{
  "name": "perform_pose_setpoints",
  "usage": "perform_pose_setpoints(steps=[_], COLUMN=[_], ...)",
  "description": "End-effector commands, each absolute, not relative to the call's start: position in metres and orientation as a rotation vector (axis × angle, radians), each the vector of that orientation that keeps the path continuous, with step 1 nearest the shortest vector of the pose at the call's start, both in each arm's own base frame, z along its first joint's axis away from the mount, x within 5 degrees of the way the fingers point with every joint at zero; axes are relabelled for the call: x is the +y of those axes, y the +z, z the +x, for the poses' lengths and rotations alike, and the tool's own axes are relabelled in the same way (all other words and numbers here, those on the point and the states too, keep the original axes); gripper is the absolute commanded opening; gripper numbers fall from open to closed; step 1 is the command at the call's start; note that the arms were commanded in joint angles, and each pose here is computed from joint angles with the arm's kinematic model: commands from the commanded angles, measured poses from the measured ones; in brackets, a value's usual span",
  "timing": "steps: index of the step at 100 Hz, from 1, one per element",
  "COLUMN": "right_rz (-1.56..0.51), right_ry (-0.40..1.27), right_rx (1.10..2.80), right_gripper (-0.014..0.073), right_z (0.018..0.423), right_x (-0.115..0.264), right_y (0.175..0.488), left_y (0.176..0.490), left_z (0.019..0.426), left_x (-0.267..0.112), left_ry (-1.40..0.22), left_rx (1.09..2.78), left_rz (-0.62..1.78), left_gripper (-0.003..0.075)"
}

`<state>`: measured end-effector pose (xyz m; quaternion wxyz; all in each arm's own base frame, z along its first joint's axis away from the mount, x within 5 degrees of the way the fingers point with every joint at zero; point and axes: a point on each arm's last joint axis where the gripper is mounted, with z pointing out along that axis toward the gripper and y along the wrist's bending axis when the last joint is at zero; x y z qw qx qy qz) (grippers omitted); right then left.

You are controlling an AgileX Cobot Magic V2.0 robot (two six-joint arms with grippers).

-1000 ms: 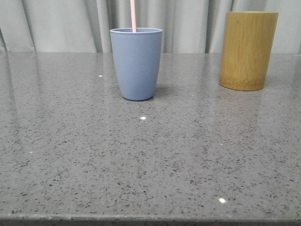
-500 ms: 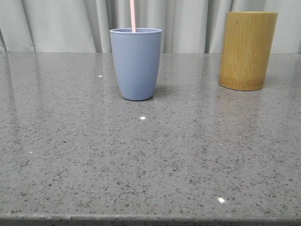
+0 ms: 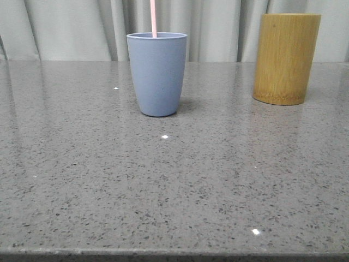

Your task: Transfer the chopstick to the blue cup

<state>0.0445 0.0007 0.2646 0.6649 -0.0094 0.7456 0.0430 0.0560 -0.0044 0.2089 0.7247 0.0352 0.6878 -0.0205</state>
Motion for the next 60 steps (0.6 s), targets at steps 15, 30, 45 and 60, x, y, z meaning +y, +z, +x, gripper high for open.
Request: perform_pose_setpoints(steps=[15, 30, 45, 60], right_rz=[0.098, 0.112, 0.087, 0.052], right_ry=[0.076, 0.056, 0.026, -0.006], right_rx=[1.490, 1.475, 1.452, 1.457], right_gripper=[-0.0068, -0.0068, -0.0068, -0.0068], right_z=[0.043, 0.046, 0.050, 0.052], right_x=[-0.001, -0.002, -0.002, -0.002], right_y=[0.250, 0.239, 0.229, 0.219], left_y=[0.216, 0.216, 0.216, 0.216], left_z=[0.053, 0.053, 0.053, 0.053], left_x=[-0.005, -0.005, -0.005, -0.005], left_ry=[-0.067, -0.067, -0.067, -0.067], left_rx=[1.407, 1.407, 1.407, 1.407], left_rz=[0.069, 0.069, 0.069, 0.069], left_gripper=[-0.0019, -0.0019, -0.0019, -0.0019])
